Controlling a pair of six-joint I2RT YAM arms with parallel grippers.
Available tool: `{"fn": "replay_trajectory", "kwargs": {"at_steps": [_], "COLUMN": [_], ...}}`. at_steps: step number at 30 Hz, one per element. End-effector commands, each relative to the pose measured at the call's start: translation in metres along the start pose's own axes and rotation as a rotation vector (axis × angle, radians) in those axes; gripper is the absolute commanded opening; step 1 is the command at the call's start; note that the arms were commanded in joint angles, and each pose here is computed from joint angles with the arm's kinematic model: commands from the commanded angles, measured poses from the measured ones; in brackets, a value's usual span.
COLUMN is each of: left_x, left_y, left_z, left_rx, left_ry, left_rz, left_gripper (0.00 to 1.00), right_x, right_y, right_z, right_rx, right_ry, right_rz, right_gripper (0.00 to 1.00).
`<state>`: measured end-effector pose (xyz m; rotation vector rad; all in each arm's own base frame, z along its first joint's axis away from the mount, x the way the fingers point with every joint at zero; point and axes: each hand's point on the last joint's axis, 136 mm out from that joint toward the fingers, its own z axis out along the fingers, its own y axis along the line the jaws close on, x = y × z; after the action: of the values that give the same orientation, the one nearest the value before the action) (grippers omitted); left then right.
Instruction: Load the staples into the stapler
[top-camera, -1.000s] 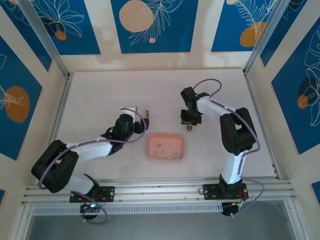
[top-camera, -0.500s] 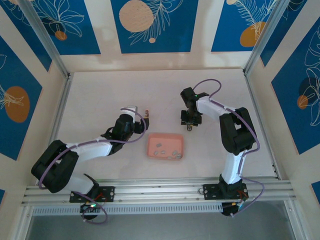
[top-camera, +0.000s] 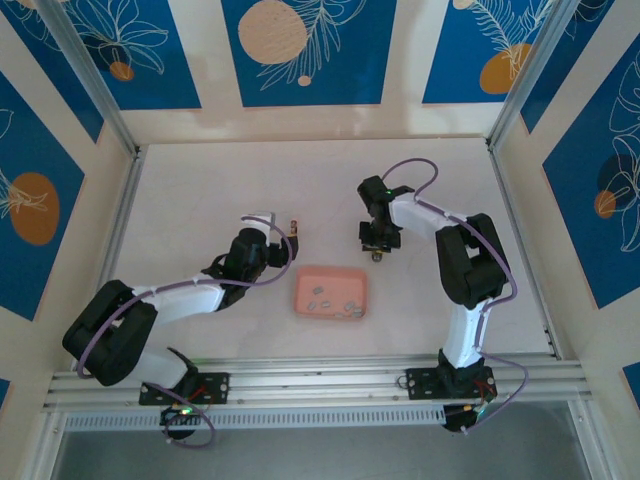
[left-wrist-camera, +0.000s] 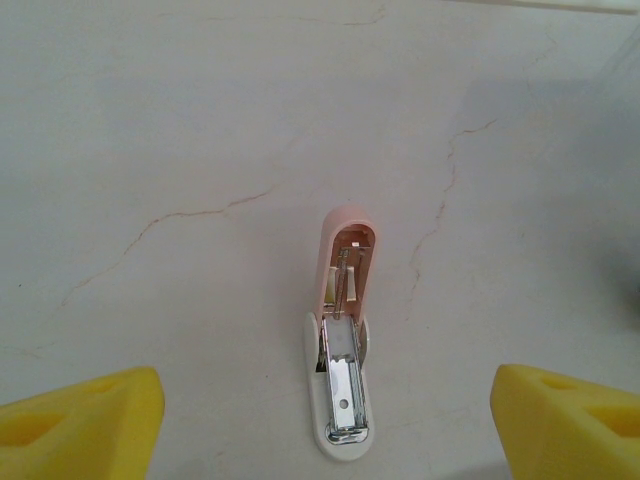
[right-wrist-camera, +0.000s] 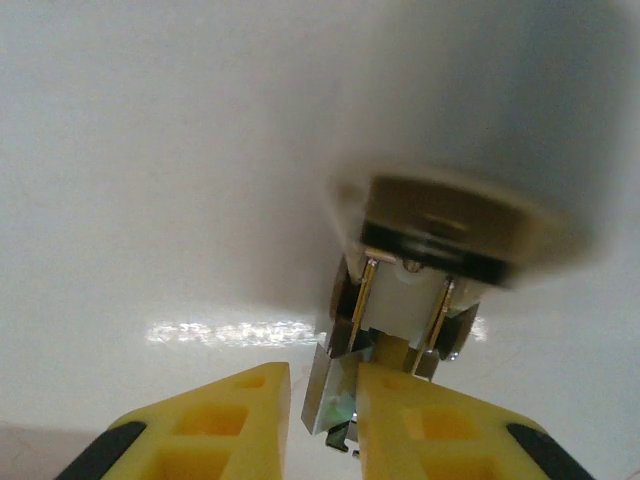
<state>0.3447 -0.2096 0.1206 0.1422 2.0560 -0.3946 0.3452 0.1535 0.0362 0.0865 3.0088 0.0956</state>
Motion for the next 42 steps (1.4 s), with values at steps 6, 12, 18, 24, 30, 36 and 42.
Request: {"fn": "replay_trajectory", "kwargs": {"at_steps": [6, 12, 18, 24, 30, 36, 42], "left_x": [-0.007, -0.006, -0.006, -0.006, -0.006, -0.005, -0.004], "left_y": [-0.004, -0.003, -0.001, -0.002, -0.001, 0.000, -0.001], "left_z": [-0.001, -0.002, -0.004, -0.003, -0.004, -0.005, -0.005], "left_rx": [0.024, 0.021, 0.015, 0.017, 0.014, 0.012, 0.015], "left_ry": [-0.021, -0.021, -0.023, -0.024, -0.023, -0.022, -0.021], "left_rz": [0.001, 0.002, 0.001, 0.001, 0.001, 0.000, -0.001], "left_gripper": [0.85, 0.84, 0.85, 0.85, 0.85, 0.84, 0.85], "right_x": [-0.006, -0.007, -0.007, -0.004, -0.006, -0.004, -0.002], "right_y": [0.006, 0.000, -0.003, -0.006, -0.006, -0.012, -0.015], "right_z": [-0.014, -0.013, -0.010, -0.001, 0.004, 0.005, 0.005], "right_rx": [-0.004, 0.002, 0.009, 0.003, 0.008, 0.046, 0.067], "right_ry": [-0.042, -0.037, -0.018, 0.014, 0.032, 0.043, 0.048], "right_rz": [-0.013, 0.025, 0.051, 0.081, 0.081, 0.070, 0.058], "right_gripper": [0.27, 0.34, 0.34, 0.33, 0.27, 0.25, 0.21]}}
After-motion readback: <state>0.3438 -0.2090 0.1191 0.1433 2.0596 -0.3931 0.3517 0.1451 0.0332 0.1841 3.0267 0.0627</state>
